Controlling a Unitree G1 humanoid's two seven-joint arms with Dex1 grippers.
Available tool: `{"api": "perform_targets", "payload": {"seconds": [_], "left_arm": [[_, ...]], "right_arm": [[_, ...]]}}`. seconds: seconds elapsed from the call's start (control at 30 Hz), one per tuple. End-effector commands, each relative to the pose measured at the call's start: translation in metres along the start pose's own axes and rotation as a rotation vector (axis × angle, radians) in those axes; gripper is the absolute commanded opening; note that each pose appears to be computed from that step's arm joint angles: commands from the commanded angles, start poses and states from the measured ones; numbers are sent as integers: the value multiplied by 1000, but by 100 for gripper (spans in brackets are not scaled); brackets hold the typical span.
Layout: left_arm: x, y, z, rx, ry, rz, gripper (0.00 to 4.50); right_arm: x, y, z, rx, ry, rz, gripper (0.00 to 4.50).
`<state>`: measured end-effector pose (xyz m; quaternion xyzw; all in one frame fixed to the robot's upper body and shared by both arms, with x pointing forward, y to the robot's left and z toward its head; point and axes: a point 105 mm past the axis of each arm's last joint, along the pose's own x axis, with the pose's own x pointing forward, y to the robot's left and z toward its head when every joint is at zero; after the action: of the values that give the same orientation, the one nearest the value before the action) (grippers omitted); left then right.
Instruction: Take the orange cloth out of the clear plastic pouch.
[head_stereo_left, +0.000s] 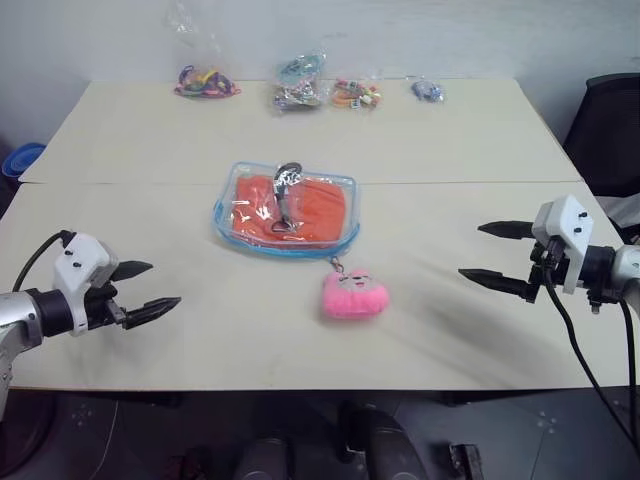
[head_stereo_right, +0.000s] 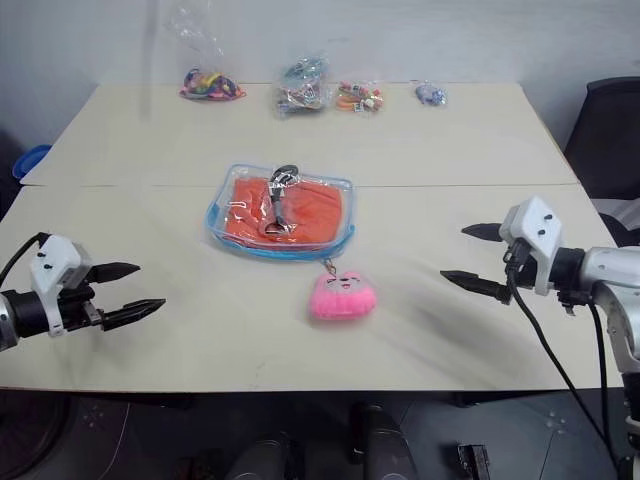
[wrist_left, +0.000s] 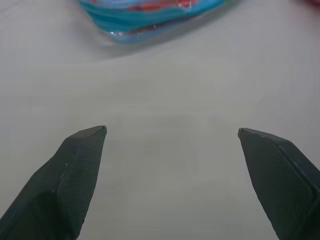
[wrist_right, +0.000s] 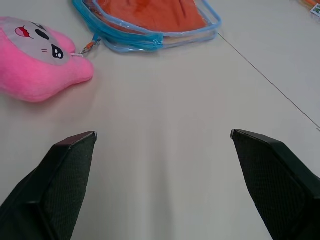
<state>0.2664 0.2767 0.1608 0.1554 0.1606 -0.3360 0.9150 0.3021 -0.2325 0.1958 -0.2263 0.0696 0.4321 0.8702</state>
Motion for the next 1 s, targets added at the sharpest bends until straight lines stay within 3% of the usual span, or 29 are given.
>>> {"api": "perform_targets", "payload": {"seconds": [0.03,0.23,0.43,0.57,0.77,1.0], "left_arm": [[5,-3,22,7,-77,43,447],[46,11,76,-259,-228,215,447],[118,-28,124,-375,-157,90,447],[152,-27,126,-386,-20,141,447],[190,-9,134,-406,-5,252,447],[222,-21,142,-423,0,223,447]], "right_arm": [[1,9,19,-24,-68,29,450],[19,31,51,-64,-178,50,450],[38,67,86,-110,-304,118,450],[45,81,94,-120,-332,136,450],[48,86,90,-110,-331,103,450],[49,87,88,-114,-328,79,450]]}}
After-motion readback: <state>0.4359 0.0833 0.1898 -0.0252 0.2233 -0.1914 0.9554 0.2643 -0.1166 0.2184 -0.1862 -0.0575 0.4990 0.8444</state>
